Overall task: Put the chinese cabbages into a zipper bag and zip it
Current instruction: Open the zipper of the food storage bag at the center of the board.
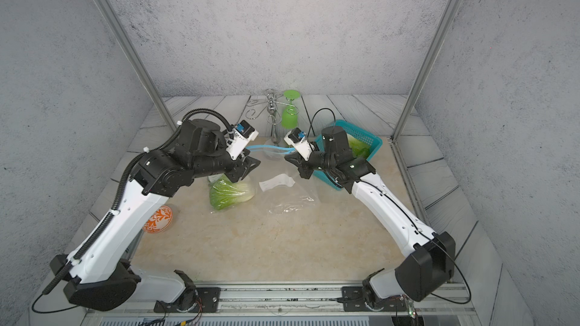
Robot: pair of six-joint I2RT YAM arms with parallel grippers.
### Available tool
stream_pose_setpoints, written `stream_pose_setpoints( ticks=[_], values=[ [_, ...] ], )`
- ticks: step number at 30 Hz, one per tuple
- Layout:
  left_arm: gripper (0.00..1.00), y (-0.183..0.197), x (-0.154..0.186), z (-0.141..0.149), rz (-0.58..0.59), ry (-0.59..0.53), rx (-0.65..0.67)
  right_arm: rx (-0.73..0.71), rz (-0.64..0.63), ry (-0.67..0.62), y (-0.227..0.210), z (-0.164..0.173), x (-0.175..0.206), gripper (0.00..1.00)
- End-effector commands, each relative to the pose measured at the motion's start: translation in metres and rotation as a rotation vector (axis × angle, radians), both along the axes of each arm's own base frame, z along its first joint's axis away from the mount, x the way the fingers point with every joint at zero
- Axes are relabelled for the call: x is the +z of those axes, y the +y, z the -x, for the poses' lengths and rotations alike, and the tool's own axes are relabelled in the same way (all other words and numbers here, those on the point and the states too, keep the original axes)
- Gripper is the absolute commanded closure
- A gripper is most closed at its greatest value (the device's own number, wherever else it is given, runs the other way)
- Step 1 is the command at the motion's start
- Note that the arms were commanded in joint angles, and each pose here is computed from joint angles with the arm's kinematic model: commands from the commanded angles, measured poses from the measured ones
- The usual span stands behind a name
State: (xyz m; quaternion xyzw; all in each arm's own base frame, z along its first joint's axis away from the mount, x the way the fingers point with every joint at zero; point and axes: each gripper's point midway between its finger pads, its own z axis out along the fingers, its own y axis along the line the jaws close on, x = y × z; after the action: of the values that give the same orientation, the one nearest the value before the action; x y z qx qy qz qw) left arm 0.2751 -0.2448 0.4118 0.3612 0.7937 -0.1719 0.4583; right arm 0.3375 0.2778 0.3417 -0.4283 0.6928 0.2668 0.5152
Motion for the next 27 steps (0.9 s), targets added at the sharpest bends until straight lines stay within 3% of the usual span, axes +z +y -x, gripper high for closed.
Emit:
stream_pose_setpoints(
  ticks=[1, 4, 8, 11, 18, 22, 27],
  values=[
    [0.52, 0.013, 0.029, -0.003, 0.190, 0.107, 0.127, -0.281, -0.156, -0.125, -0.028, -0.030, 0.049, 1.00],
    [0.78, 0.021, 0.002, -0.017, 0.359, 0.336, 0.266, -0.332, -0.187, -0.166, -0.024, -0.023, 0.043, 1.00],
    [0.81, 0.001, -0.052, -0.013, 0.555, 0.559, 0.296, -0.378, -0.139, -0.246, -0.009, -0.009, 0.015, 1.00],
    [0.67, -0.019, -0.050, -0.016, 0.775, 0.648, 0.245, -0.388, -0.131, -0.256, -0.005, -0.002, -0.002, 1.00],
    [0.41, -0.021, -0.090, -0.034, 1.035, 0.874, 0.363, -0.368, -0.119, -0.217, -0.004, 0.012, -0.038, 1.00],
    [0.35, -0.019, -0.103, -0.045, 1.153, 0.927, 0.405, -0.362, -0.135, -0.190, -0.001, 0.015, -0.046, 1.00],
    [0.33, -0.015, -0.092, -0.053, 1.196, 0.875, 0.399, -0.359, -0.141, -0.166, 0.002, 0.015, -0.052, 1.00]
  ],
)
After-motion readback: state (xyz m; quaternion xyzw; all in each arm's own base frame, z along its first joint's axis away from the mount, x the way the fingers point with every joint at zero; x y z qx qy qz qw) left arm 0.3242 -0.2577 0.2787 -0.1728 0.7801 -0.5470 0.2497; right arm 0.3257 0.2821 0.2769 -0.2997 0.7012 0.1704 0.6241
